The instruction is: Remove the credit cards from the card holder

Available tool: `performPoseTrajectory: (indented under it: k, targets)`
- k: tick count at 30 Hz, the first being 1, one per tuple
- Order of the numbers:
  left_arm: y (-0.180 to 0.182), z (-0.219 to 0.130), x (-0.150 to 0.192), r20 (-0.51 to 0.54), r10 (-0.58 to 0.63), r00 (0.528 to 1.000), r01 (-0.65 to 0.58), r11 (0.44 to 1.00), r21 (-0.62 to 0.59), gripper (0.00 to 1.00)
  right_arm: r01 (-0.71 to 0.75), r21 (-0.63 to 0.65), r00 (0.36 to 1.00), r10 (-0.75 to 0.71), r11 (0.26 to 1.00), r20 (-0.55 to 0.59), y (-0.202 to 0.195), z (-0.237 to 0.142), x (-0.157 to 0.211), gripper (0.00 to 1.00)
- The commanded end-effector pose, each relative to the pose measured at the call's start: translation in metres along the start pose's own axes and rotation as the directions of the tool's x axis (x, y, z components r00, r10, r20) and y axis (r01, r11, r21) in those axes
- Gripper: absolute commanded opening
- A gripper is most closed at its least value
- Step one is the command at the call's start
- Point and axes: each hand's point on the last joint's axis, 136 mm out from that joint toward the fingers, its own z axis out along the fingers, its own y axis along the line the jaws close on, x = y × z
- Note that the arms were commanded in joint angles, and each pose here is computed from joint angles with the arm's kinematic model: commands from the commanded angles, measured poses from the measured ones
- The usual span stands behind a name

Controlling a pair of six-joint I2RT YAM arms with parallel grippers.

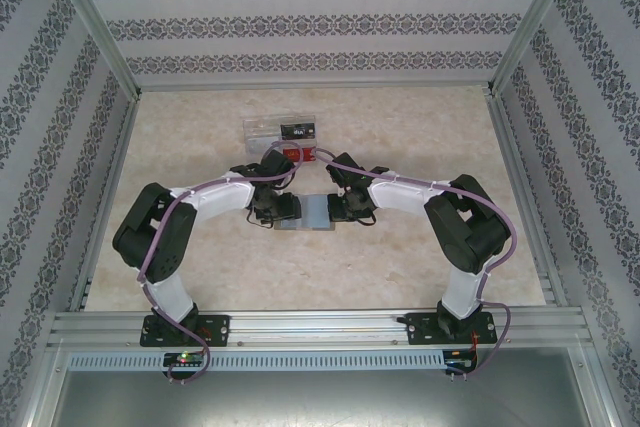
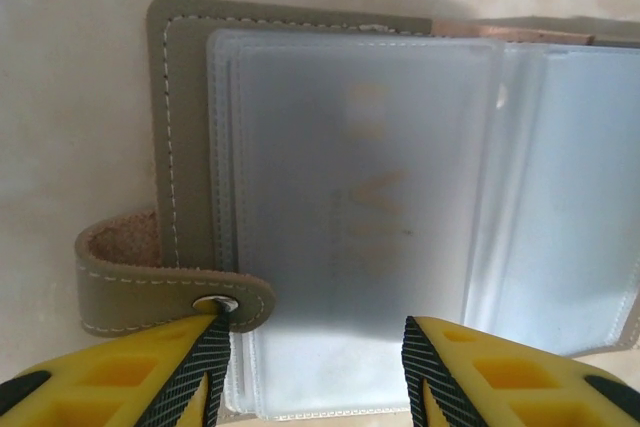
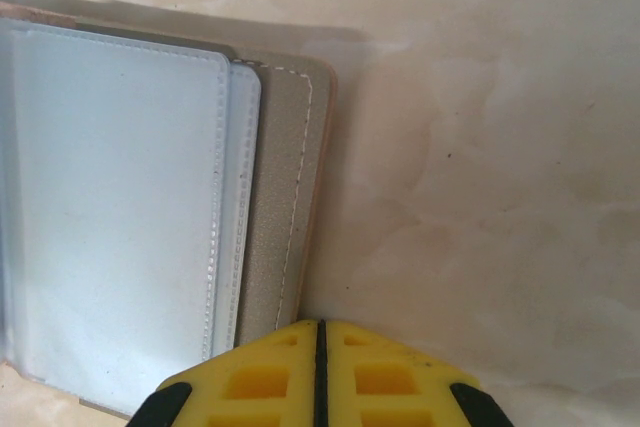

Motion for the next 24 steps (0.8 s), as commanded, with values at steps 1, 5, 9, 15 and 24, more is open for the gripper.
performPoseTrajectory:
  k: [1, 5, 9, 15, 24]
  targets:
    - [-0.004, 0.005, 0.003, -0.033, 0.007, 0.999, -0.007, 1.000, 0.010, 0.50, -0.001, -0.052, 1.000, 0.001, 0.999, 0.007, 0.015, 0.011, -0.004, 0.00]
    - [-0.011, 0.008, 0.004, -0.044, 0.011, 0.999, -0.009, 0.999, 0.043, 0.50, -0.002, -0.052, 1.000, 0.002, 0.999, 0.003, 0.015, 0.012, -0.004, 0.00]
    - [-0.027, 0.006, 0.001, -0.039, 0.030, 0.999, -0.025, 0.994, 0.110, 0.50, -0.003, -0.053, 1.000, 0.003, 0.999, 0.001, 0.015, 0.013, -0.004, 0.00]
    - [-0.046, 0.003, -0.001, -0.035, 0.065, 0.997, -0.058, 0.985, 0.161, 0.50, -0.005, -0.052, 1.000, 0.005, 0.999, 0.001, 0.015, 0.013, -0.004, 0.00]
    - [-0.058, 0.006, -0.001, -0.044, 0.084, 0.995, -0.074, 0.980, 0.184, 0.50, -0.004, -0.051, 1.000, 0.004, 0.999, 0.002, 0.014, 0.013, -0.004, 0.00]
